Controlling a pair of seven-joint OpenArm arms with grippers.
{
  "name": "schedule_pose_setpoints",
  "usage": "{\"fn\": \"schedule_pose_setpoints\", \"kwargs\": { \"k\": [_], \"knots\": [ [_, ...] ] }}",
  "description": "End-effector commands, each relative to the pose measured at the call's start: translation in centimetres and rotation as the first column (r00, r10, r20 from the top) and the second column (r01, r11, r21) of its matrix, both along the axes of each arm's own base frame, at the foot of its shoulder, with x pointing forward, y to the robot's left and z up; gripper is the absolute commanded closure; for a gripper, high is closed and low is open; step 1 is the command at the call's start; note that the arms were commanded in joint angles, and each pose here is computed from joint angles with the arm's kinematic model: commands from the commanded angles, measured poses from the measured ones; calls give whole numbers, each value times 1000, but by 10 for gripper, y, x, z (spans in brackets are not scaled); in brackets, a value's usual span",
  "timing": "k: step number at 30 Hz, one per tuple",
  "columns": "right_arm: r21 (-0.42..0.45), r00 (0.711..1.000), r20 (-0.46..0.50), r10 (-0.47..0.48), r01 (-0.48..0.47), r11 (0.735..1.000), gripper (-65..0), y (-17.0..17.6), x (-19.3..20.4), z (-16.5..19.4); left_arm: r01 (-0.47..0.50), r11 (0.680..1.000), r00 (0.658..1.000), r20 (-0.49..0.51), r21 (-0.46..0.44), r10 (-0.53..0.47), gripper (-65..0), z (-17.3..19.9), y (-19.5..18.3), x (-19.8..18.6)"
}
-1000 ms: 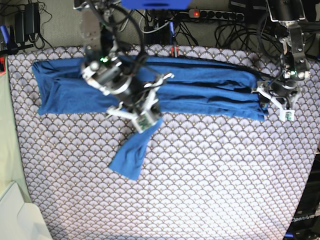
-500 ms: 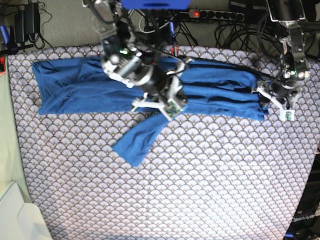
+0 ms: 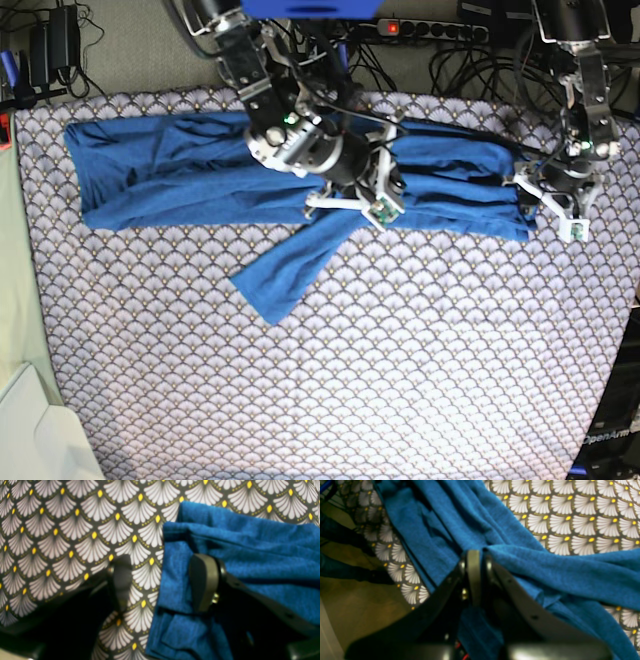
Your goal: Fold the T-shirt properly
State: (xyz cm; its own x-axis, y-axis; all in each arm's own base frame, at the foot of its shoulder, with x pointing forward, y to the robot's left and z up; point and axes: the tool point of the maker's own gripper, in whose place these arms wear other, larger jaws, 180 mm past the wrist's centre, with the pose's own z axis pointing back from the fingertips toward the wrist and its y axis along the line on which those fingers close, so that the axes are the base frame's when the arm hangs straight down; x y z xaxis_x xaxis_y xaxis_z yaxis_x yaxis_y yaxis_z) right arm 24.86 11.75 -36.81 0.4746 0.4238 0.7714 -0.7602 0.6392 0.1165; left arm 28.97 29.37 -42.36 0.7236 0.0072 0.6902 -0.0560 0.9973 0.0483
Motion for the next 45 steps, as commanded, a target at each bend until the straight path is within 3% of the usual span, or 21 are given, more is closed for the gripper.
{"fn": "schedule_pose_setpoints", "kwargs": {
  "k": [1, 14, 25, 32, 37, 45],
  "knots": [
    [52, 999, 32, -4, 2, 999, 0, 9, 7, 15, 5, 1000, 1000, -29, 13, -5, -368, -2, 2, -4],
    [34, 1000, 8, -2, 1, 999, -8, 7, 2, 9, 5, 1000, 1000, -27, 12, -5, -368, -1, 2, -3],
    [-82, 998, -55, 16, -20, 996, -281, -5, 0, -2, 5, 1000, 1000, -29, 12, -5, -369, -1, 2, -3],
    [-21, 998, 64, -9, 10, 1000, -306, -7, 9, 43, 6, 1000, 1000, -24, 13, -6, -370, 0, 2, -2],
    [-54, 985, 170, -25, 34, 998, -304, -36, 16, 65, 32, 999, 998, 50, 38, -34, -370, 27, -3, 10],
    [-173, 972, 174, -157, 187, 967, -303, -120, 31, 44, 83, 992, 976, 196, 91, -99, -371, 83, -18, 32]
  ]
}}
